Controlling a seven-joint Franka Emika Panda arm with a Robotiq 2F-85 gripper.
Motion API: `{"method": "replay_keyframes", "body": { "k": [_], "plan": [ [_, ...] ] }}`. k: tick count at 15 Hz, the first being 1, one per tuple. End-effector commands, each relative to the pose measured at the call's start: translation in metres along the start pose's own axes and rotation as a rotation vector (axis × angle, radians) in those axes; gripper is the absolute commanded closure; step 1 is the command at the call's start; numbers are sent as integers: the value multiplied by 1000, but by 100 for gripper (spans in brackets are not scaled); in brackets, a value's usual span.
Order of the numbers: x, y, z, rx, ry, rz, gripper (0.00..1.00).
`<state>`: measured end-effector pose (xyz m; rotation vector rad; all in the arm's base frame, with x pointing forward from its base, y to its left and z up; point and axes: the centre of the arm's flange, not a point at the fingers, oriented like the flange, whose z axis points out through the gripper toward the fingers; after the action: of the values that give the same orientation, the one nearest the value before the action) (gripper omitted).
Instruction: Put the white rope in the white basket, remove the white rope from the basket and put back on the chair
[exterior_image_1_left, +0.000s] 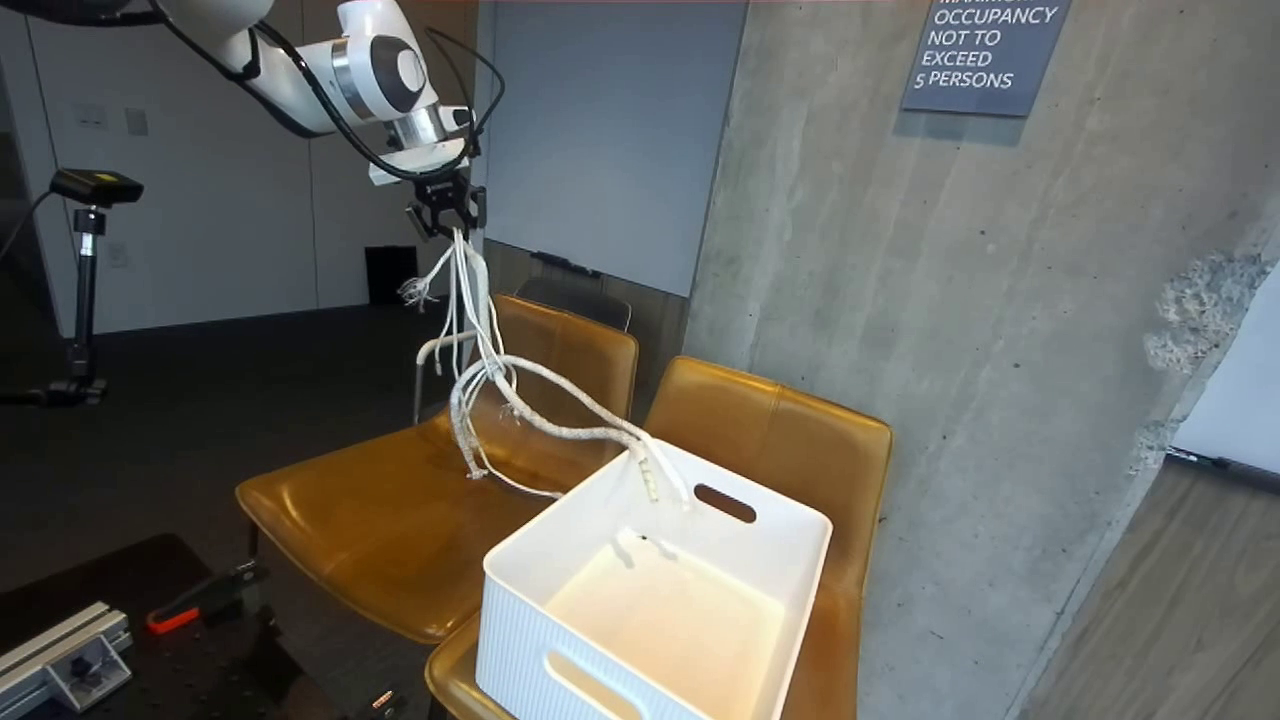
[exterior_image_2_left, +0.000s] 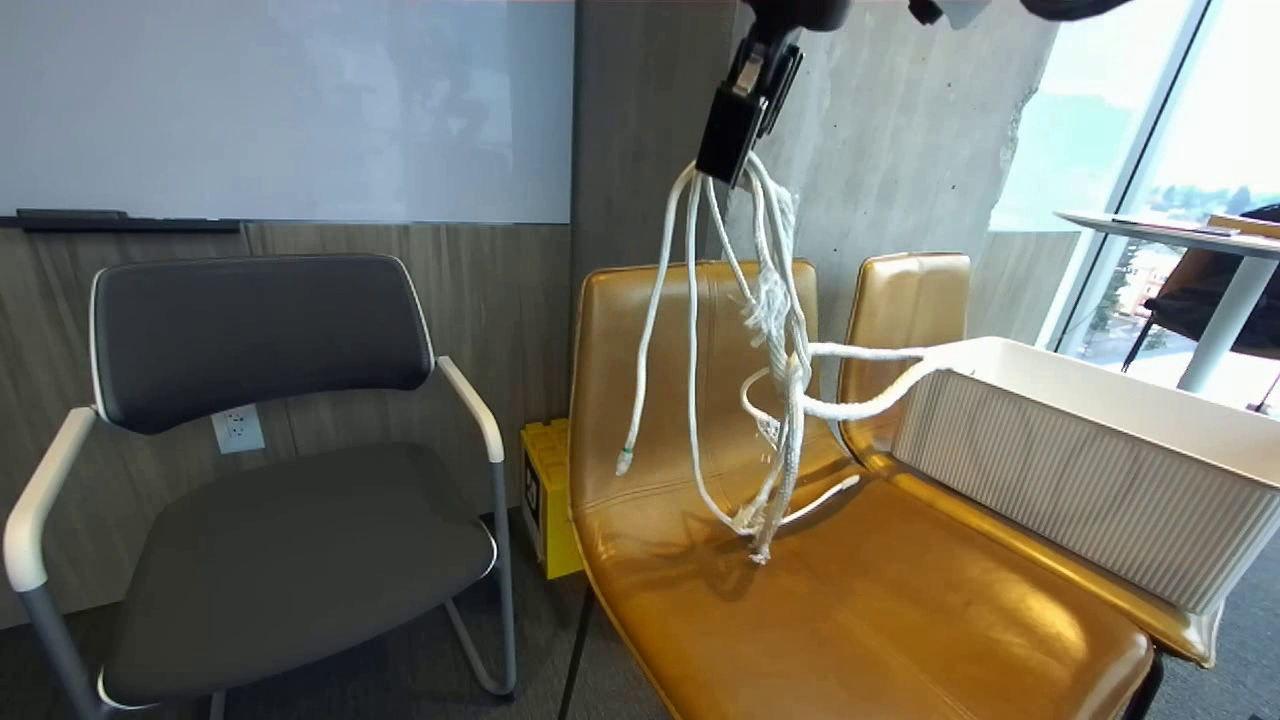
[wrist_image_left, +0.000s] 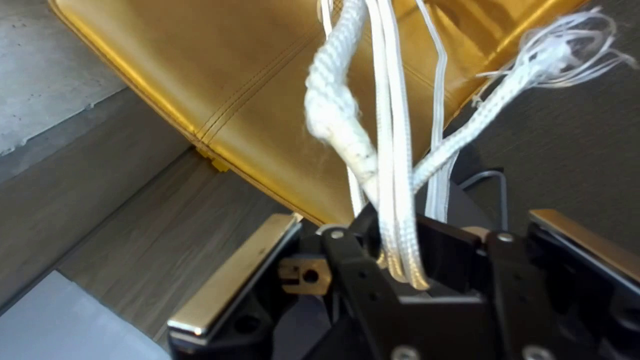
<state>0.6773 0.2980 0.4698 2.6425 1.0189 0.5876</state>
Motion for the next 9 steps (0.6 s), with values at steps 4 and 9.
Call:
{"method": "replay_keyframes", "body": {
  "k": [4, 9],
  "plan": [
    [-87, 13, 38, 47, -103, 103, 98],
    [-138, 24, 64, 76, -159, 164, 98]
  ]
}}
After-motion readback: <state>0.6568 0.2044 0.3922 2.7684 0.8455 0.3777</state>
